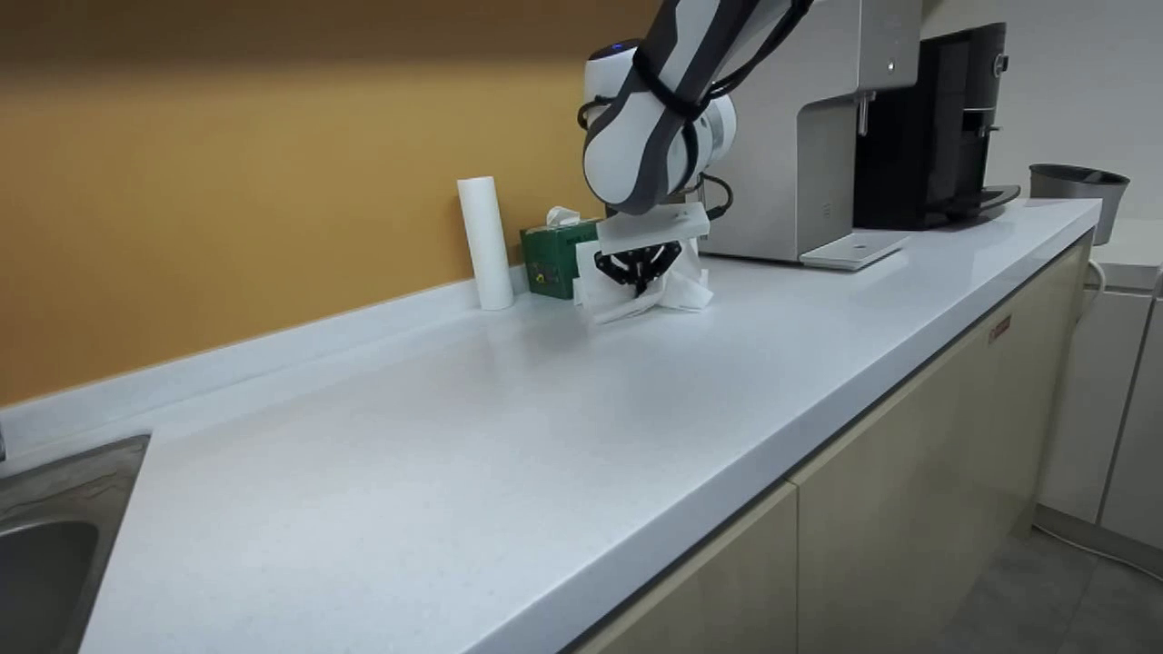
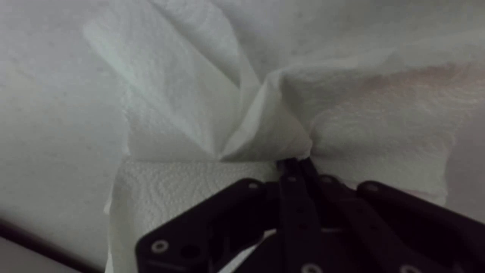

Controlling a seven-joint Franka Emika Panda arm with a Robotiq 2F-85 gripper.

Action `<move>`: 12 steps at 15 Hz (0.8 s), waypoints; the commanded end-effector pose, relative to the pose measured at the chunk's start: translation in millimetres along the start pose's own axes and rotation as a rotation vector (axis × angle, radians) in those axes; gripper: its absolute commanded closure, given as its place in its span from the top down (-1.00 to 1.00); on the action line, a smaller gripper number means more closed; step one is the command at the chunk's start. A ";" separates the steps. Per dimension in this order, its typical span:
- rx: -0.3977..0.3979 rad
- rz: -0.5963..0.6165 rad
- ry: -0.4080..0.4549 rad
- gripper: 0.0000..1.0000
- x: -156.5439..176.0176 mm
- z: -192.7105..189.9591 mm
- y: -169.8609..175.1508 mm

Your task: Wipe the kitchen counter with the white kitchen paper

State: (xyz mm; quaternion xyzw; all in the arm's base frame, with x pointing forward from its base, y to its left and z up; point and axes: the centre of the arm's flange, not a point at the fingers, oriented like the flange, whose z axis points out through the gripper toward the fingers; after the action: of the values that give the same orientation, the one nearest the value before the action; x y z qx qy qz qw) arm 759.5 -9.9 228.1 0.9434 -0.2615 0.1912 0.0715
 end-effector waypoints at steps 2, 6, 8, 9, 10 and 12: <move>-0.087 0.087 -0.056 -0.99 -9.5 20.6 42.4; -0.139 0.122 -0.088 -0.99 -15.8 4.8 89.8; -0.170 0.129 -0.124 -0.99 -24.8 -2.7 118.4; -0.187 0.126 -0.144 -0.99 -30.2 -5.1 131.2; -0.198 0.116 -0.183 -0.99 -38.9 -8.2 144.3; -0.201 0.085 -0.268 -0.99 -58.0 -13.9 162.5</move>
State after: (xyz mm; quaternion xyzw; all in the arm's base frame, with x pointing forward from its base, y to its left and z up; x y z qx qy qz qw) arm 685.5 -112.8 230.7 0.9284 -0.3323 0.1094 0.1253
